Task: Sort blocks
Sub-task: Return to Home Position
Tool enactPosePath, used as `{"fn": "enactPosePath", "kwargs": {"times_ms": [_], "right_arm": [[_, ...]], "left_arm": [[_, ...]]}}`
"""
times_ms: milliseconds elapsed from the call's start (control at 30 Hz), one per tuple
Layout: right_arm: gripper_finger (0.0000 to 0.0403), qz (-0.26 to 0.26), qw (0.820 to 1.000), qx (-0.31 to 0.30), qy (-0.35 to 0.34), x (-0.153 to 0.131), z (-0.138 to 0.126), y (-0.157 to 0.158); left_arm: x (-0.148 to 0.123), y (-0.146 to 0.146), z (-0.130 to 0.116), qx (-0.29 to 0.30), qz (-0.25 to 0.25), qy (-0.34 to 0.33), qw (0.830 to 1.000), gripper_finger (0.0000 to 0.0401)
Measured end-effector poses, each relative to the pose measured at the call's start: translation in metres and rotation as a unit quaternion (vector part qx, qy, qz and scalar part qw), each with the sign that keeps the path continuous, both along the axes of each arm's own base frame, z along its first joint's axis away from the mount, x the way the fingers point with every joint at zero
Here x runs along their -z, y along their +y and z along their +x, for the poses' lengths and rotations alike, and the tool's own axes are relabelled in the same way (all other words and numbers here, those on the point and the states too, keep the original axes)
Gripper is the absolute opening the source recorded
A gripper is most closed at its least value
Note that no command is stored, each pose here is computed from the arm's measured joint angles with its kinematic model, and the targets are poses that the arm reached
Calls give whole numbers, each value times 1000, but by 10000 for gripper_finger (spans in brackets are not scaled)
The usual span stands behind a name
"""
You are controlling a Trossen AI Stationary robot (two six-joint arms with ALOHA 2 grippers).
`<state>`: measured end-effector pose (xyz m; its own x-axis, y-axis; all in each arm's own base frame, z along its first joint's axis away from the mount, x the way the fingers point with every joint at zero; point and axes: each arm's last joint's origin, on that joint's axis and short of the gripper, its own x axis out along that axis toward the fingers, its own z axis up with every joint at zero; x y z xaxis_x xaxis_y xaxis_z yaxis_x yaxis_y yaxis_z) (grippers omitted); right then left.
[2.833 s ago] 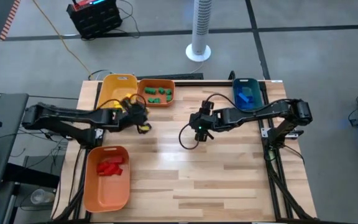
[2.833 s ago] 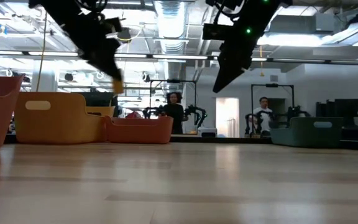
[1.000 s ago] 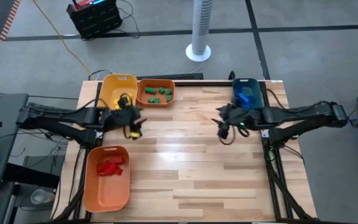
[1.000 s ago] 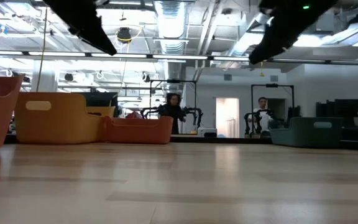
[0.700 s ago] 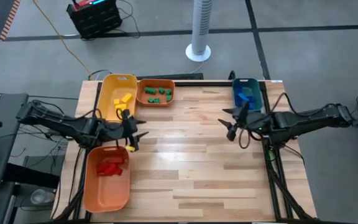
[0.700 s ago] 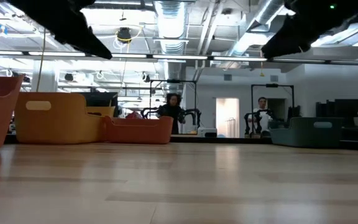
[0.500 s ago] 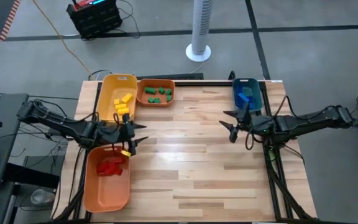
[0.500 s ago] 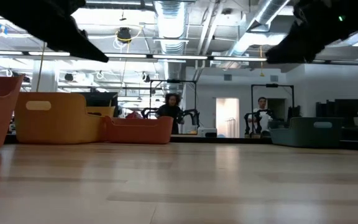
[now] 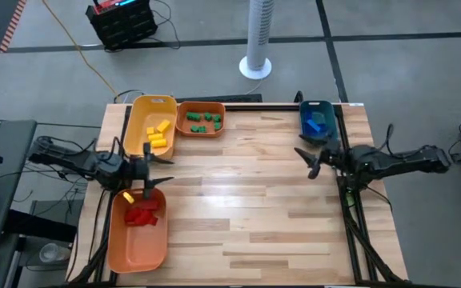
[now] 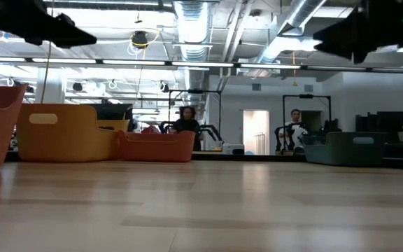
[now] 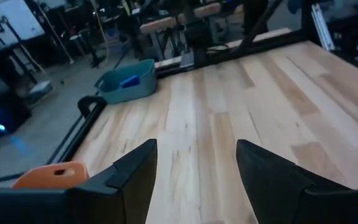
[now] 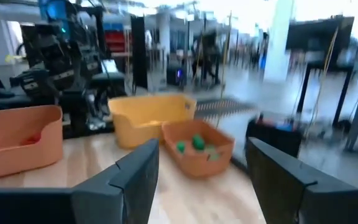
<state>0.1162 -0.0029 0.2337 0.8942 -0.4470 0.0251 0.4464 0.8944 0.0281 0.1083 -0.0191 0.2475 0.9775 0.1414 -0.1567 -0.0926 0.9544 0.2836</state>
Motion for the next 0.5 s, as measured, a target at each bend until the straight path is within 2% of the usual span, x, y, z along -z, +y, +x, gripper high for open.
{"fn": "enactPosePath", "kwargs": {"times_ms": [100, 167, 233, 333, 433, 500], "right_arm": [[249, -55, 998, -2, -14, -8, -6, 1], [249, -86, 995, -1, -46, -17, -11, 1], [249, -98, 989, 8, -110, -31, -17, 1], [249, -94, 975, 25, -200, -47, -26, -1], [249, -78, 967, 27, -242, -53, -31, -1], [249, -61, 965, 22, -255, -54, -31, -2]], "left_arm": [[1, 2, -7, 7, 6, -21, 1000, 212], [-7, 2, -9, 13, -5, -70, 997, 212], [-20, 3, -10, 7, -19, -139, 990, 212], [-33, 7, -13, -53, -22, -203, 977, 212], [-38, 13, -15, -135, -43, -227, 963, 212], [-36, 14, -15, -154, -79, -228, 958, 212]]}}
